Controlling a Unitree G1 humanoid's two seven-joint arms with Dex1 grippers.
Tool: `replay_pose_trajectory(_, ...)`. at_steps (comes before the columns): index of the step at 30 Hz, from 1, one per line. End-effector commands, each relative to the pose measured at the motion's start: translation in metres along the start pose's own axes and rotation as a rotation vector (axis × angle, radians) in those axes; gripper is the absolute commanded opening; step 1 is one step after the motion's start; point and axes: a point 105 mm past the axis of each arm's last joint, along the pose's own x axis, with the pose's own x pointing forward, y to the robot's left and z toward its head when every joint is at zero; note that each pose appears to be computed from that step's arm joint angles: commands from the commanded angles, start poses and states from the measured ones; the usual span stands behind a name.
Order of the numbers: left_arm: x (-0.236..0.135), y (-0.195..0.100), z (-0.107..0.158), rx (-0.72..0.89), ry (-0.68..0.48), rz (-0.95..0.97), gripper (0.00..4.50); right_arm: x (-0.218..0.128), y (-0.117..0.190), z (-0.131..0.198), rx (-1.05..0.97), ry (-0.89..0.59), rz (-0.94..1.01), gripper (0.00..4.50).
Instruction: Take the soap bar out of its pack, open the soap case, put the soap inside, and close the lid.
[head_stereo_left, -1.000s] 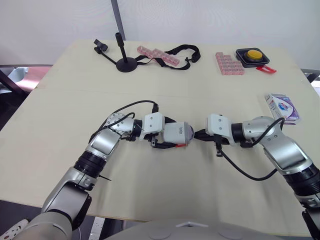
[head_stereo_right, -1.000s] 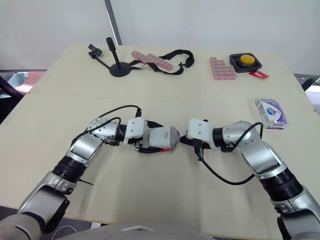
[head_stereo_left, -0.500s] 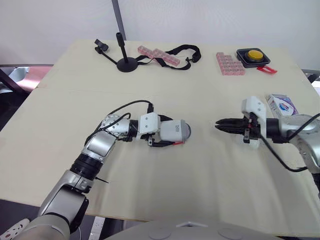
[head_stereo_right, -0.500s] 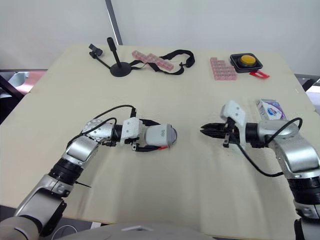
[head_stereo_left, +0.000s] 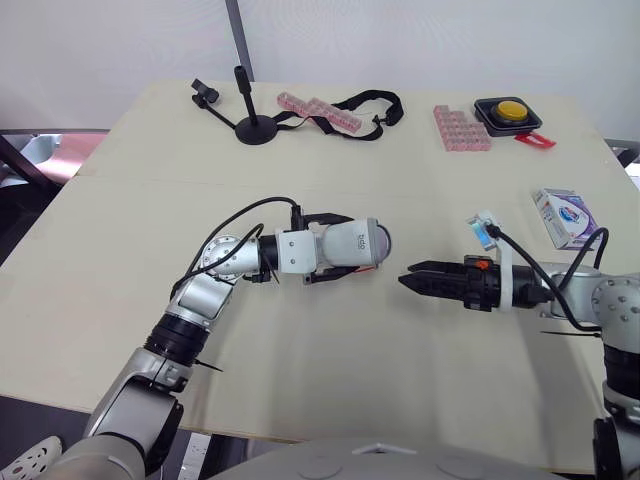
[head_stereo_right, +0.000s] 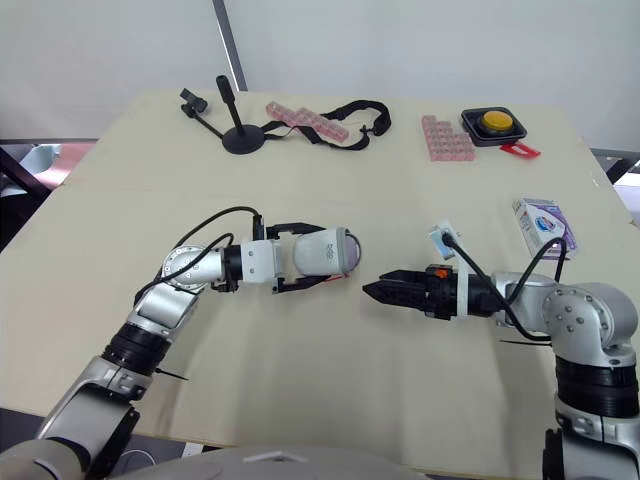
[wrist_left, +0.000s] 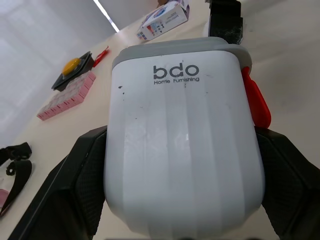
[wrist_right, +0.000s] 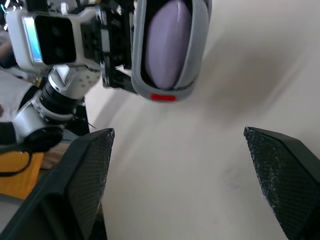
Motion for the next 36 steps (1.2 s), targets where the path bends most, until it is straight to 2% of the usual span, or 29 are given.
replay_pose_trajectory(1, 0.004, 0.001, 0.015, 0.069, -0.059, 0.011, 3.48, 0.000, 0.008, 0.006, 0.006, -0.008, 0.034, 4.46)
replay_pose_trajectory(17, 0.008, -0.009, 0.026, 0.054, -0.108, -0.032, 3.48, 0.031, 0.013, 0.006, -0.020, -0.011, 0.057, 4.46)
replay_pose_trajectory(36, 0.010, -0.011, 0.025, 0.050, -0.100, -0.030, 3.48, 0.036, 0.019, 0.000, 0.009, 0.006, 0.095, 4.46)
